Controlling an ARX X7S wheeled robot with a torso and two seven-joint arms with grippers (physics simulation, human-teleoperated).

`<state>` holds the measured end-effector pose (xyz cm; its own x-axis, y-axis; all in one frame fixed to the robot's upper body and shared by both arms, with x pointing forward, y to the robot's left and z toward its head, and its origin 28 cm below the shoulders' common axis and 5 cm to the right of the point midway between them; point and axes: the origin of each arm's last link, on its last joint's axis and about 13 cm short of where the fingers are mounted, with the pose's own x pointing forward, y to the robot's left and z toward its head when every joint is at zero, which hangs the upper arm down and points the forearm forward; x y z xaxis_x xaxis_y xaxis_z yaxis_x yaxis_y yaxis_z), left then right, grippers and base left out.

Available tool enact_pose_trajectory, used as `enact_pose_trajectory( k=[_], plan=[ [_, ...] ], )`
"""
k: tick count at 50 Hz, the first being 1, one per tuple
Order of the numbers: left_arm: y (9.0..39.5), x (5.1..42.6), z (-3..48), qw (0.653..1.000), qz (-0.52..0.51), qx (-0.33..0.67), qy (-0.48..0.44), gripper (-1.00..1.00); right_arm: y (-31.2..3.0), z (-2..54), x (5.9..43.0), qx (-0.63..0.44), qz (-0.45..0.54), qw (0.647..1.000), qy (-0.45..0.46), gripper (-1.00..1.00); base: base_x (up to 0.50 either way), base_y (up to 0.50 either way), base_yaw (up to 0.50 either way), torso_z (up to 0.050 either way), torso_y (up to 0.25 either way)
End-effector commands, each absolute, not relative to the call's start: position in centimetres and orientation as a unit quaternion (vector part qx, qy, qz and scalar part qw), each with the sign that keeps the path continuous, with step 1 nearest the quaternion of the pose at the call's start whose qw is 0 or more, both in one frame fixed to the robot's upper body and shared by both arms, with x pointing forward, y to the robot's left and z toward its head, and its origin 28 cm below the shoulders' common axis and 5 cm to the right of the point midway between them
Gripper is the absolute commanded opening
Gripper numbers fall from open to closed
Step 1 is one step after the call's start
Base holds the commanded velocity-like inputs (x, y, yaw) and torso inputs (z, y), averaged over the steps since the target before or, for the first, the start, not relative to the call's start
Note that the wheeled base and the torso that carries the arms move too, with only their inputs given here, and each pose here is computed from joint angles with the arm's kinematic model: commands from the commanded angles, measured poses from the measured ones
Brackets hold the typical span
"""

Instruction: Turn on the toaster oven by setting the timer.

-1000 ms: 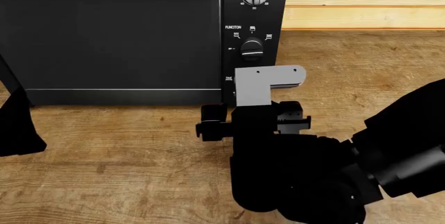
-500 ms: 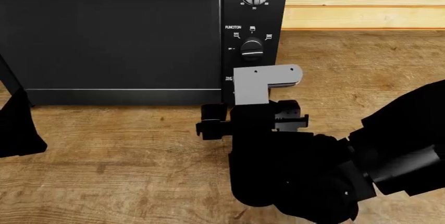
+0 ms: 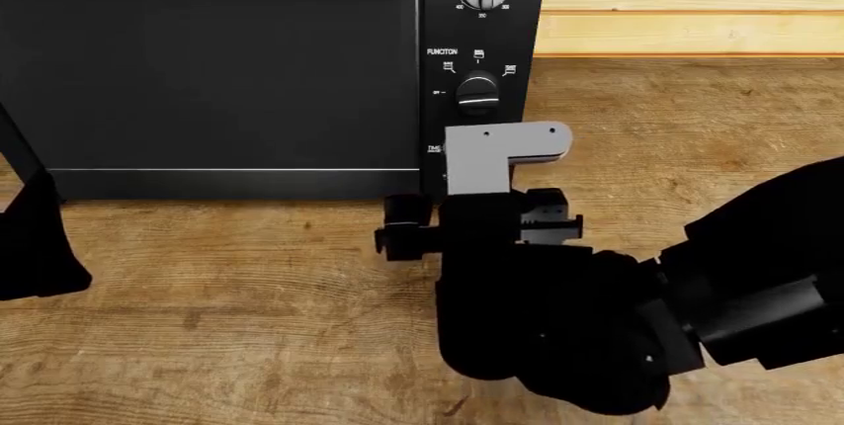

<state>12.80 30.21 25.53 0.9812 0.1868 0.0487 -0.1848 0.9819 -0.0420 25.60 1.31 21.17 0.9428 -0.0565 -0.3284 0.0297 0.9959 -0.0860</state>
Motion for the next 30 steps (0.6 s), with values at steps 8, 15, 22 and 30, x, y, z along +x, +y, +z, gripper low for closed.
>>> enact_pose_trajectory(
  k=[8,15,22,30],
  plan=[
    [30.18,12.86,25.44,0.995,0.093,-0.019,-0.025,1.0,1.33,21.05,25.99,-0.033,-0.024,0.984,0.171,1.0,0.0,0.0,0.0,0.0,0.0],
    [30.14,12.94,25.37,0.995,0.093,-0.019,-0.023,1.0,1.31,20.87,26.3,-0.031,-0.024,0.984,0.173,1.0,0.0,0.0,0.0,0.0,0.0],
    [30.12,13.01,25.36,0.995,0.093,-0.019,-0.023,1.0,1.32,20.78,26.55,-0.032,-0.026,0.984,0.173,1.0,0.0,0.0,0.0,0.0,0.0],
    [30.19,12.91,25.27,0.995,0.093,-0.019,-0.022,1.0,1.19,20.64,26.83,-0.035,-0.034,0.984,0.172,1.0,0.0,0.0,0.0,0.0,0.0]
  ],
)
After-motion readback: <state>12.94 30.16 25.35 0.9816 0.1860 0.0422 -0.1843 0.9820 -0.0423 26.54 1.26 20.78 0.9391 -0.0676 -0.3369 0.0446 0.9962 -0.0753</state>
